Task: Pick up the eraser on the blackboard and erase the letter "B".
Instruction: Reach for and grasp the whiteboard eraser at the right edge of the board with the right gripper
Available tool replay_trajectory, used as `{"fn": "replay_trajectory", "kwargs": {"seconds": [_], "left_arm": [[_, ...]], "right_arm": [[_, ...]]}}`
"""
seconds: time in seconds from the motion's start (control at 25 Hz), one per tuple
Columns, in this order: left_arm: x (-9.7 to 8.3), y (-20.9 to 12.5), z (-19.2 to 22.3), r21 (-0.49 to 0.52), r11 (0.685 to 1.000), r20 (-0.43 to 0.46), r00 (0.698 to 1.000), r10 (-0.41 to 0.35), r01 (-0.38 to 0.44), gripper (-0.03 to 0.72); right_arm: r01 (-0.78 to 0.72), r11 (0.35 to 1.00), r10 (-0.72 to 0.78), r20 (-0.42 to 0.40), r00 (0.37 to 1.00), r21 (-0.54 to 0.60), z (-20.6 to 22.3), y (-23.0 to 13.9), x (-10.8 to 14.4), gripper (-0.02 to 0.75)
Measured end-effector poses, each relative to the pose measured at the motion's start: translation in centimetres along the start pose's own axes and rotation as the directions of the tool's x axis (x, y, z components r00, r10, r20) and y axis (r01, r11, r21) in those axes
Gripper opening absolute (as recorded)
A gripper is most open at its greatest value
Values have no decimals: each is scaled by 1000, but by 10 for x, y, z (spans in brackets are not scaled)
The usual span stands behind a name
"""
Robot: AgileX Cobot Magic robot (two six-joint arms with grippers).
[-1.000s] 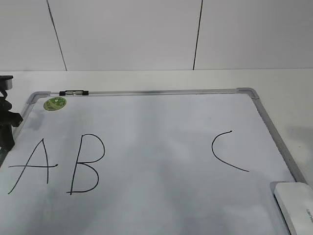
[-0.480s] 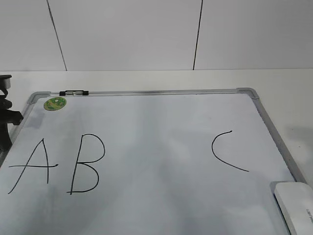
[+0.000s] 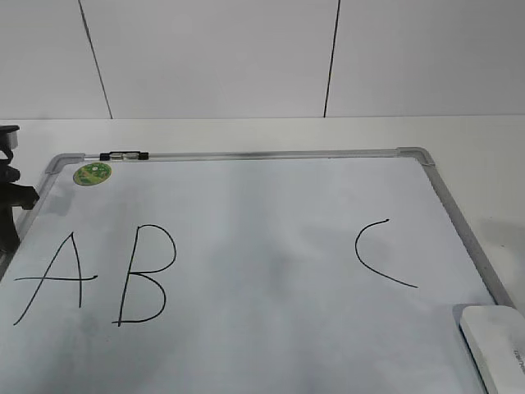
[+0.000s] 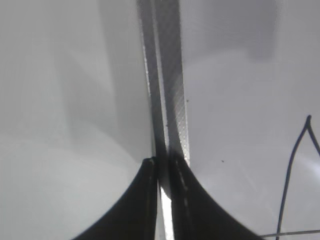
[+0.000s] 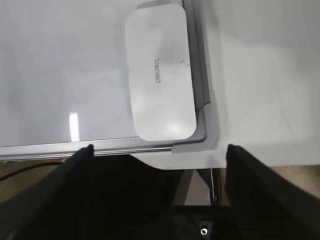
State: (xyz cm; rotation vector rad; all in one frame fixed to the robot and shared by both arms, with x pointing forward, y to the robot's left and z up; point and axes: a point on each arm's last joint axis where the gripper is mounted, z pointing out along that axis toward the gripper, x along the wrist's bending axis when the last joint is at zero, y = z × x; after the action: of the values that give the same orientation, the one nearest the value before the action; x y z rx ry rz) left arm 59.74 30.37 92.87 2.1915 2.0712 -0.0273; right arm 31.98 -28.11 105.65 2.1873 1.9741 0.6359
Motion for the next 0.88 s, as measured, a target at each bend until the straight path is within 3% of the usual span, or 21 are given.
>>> {"fn": "replay_trajectory", "kwargs": {"seconds": [0.48, 0.88], "left_arm": [[-1, 0, 0, 0, 1000, 6, 1000, -5, 5, 23], [-1, 0, 0, 0, 1000, 8, 1000, -6, 6, 22]], "right_arm": [[-85, 930, 81, 28, 996, 359, 60, 35, -1, 669], [-30, 917, 21, 26, 999, 398, 90, 79, 0, 669]]}}
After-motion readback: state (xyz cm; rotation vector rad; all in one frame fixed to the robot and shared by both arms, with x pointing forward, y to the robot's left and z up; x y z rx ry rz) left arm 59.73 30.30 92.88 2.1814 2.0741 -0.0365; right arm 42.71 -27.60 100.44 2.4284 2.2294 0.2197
